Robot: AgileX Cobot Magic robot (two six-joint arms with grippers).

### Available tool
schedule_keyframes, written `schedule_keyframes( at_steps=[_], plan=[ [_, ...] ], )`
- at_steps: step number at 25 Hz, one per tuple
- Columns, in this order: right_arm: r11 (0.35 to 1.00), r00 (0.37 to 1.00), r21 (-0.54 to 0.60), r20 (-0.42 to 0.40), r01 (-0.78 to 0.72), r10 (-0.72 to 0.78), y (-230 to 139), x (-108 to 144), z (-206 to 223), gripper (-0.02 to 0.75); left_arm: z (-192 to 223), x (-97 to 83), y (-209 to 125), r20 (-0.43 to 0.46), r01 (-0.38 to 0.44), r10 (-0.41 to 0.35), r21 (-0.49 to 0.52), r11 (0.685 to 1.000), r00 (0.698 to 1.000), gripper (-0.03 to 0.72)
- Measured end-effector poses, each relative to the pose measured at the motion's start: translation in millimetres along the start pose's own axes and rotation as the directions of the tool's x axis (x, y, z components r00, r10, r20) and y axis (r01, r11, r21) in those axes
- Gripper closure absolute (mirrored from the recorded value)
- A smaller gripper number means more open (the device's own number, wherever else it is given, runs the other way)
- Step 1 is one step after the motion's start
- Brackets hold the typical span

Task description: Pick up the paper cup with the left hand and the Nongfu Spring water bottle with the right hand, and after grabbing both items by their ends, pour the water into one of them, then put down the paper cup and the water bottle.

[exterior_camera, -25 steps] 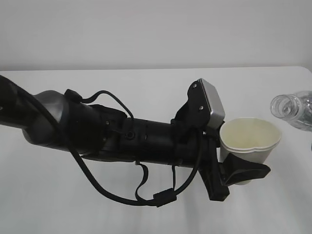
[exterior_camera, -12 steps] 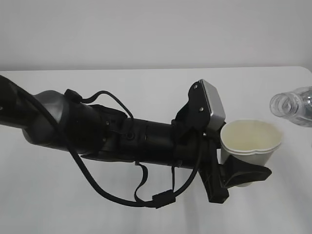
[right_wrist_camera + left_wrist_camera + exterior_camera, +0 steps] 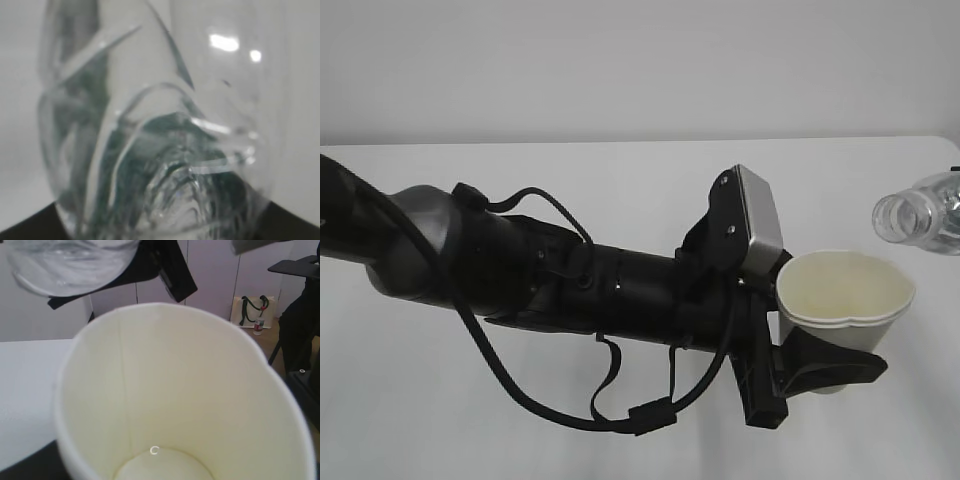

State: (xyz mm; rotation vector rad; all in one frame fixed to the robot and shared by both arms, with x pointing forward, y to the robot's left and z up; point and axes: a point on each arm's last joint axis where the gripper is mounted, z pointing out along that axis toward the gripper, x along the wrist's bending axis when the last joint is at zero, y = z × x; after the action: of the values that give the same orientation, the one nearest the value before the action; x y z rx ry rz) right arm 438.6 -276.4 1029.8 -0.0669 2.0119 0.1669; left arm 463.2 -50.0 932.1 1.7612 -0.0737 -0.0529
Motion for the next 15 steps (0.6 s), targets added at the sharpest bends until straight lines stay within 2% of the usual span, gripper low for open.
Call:
schedule_keyframes(
  at_steps=[15],
  plan=[
    [0.997, 0.997, -0.008, -0.006, 0.083, -0.083, 0.6, 0.6, 0.0, 0.335, 0.0, -0.3, 0.4, 0.004, 0.000, 0.000, -0.005, 1.000, 1.000, 0.253]
  ],
)
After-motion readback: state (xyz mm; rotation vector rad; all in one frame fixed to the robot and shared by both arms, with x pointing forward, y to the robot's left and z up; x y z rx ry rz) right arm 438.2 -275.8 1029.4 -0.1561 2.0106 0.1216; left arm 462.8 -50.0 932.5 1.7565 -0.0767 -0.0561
